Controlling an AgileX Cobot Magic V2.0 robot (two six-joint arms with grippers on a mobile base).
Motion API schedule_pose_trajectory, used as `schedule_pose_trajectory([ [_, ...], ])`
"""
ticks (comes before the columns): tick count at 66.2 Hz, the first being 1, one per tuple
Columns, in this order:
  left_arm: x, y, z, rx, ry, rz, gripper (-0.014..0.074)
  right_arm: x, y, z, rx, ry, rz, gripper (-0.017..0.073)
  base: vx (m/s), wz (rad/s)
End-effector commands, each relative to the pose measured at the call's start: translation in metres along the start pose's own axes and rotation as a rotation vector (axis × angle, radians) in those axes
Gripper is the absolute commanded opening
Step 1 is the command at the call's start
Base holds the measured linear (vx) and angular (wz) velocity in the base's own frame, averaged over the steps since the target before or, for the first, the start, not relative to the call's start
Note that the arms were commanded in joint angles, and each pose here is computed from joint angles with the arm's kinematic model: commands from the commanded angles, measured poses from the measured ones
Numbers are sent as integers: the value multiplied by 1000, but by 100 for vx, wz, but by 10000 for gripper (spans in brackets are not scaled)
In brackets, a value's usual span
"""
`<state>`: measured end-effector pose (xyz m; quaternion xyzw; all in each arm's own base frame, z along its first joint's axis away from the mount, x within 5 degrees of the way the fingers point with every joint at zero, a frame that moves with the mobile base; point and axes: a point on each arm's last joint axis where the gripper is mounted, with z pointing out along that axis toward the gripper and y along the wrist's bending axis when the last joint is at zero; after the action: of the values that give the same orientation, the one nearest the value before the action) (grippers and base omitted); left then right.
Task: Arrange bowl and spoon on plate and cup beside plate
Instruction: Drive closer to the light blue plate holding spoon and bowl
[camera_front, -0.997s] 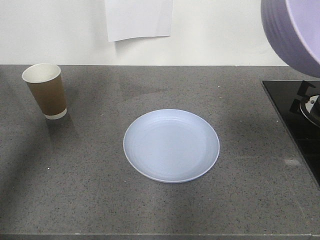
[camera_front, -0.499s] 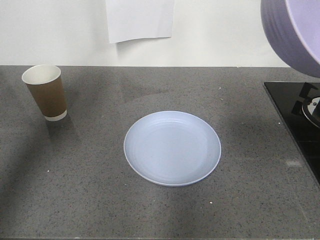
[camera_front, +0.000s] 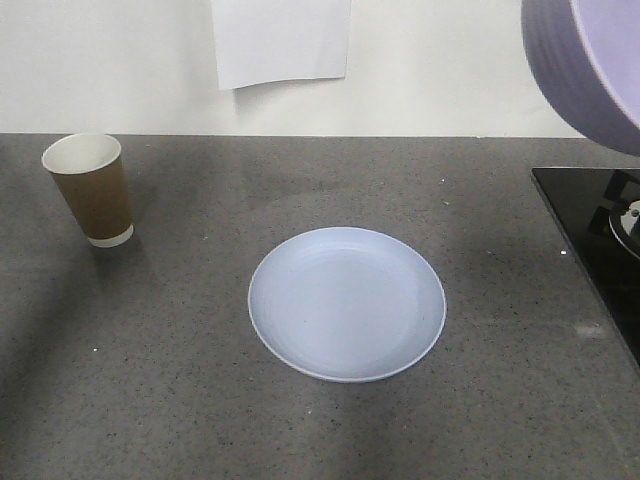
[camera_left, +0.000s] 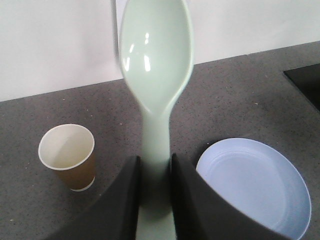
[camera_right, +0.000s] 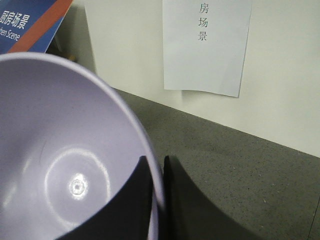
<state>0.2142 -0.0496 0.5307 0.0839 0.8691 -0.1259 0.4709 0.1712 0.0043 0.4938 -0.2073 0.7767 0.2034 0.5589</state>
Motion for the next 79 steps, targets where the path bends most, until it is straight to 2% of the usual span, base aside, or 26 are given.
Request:
schedule_pose_trajectory([
  [1,-8,-5,-15,22,-102,-2,-6,-9,10,-5,-44,-57,-10,-5,2,0],
  [79,-8,-5,-15,22,-102,-2,-6,-9,10,-5,-44,-57,-10,-5,3,0],
])
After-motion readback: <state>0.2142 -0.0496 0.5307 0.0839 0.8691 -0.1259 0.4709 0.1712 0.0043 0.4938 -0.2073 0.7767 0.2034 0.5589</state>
